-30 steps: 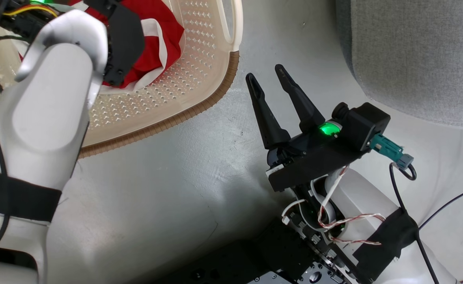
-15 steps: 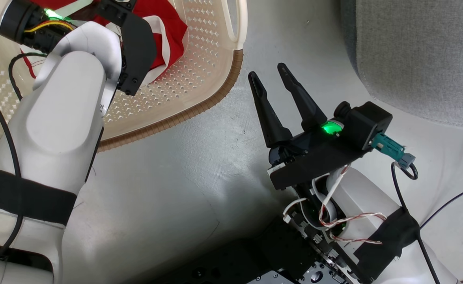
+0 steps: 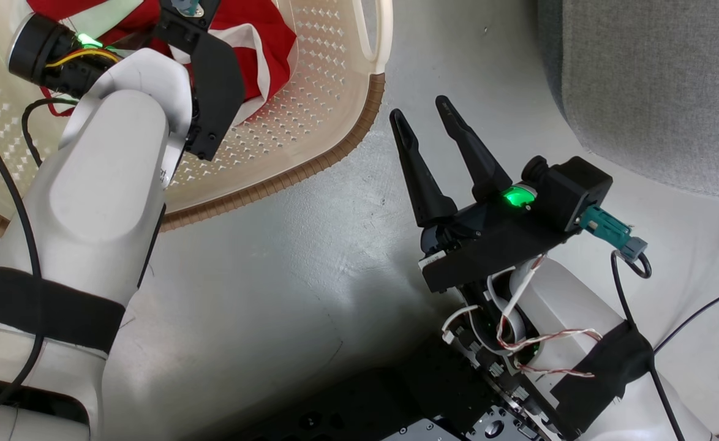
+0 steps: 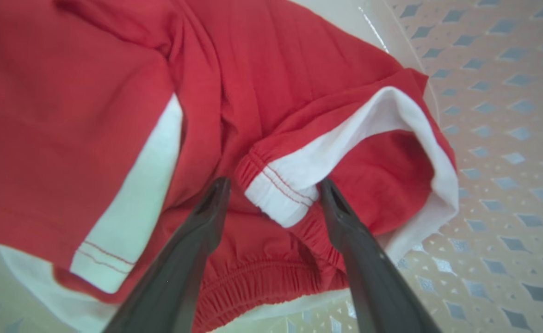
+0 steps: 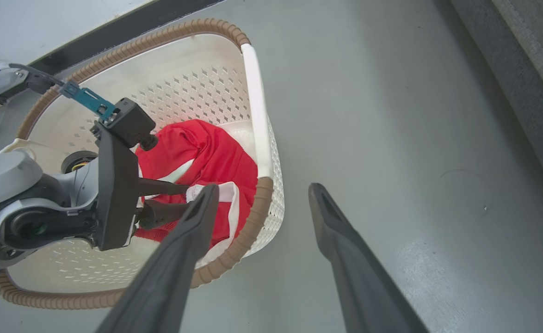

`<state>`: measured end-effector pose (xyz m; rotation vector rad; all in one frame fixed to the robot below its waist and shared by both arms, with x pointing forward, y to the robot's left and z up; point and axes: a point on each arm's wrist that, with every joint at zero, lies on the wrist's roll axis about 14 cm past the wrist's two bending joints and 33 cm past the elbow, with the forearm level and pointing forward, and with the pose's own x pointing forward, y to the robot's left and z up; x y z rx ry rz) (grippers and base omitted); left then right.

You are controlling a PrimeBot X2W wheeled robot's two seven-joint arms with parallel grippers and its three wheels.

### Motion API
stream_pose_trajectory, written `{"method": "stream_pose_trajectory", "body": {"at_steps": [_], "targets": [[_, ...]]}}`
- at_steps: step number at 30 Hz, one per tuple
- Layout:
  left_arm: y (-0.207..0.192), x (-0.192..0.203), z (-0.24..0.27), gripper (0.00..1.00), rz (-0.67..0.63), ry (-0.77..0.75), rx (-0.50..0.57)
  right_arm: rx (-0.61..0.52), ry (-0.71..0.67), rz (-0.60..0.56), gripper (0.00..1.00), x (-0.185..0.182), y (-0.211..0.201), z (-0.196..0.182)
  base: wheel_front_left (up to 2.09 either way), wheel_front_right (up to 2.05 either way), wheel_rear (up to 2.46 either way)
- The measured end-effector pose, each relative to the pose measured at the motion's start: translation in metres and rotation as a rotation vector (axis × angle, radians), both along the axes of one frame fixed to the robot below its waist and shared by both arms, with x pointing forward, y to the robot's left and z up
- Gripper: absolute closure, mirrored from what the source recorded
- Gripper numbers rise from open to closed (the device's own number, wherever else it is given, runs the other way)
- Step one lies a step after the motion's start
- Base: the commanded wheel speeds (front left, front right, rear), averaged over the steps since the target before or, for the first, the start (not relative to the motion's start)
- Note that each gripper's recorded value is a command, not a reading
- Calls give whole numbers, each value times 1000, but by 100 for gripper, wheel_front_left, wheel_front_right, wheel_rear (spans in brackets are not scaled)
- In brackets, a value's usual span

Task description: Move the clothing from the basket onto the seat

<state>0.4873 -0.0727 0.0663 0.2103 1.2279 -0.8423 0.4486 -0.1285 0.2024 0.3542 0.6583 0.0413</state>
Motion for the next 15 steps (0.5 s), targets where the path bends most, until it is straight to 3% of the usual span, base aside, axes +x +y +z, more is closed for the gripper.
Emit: {"method": "stream_pose_trajectory", "body": {"at_steps": [10, 12, 15], "targets": [[2, -2, -3, 2, -6, 13, 14, 0, -4, 1, 0, 0, 0, 2, 0, 0, 0], [1, -3, -3, 28, -8, 14, 14, 0, -5, 1, 0, 0, 0, 3, 0, 0, 0], [0, -4, -4, 50, -9, 16, 13, 0, -7, -1, 0, 0, 0, 4, 0, 0, 0]]}}
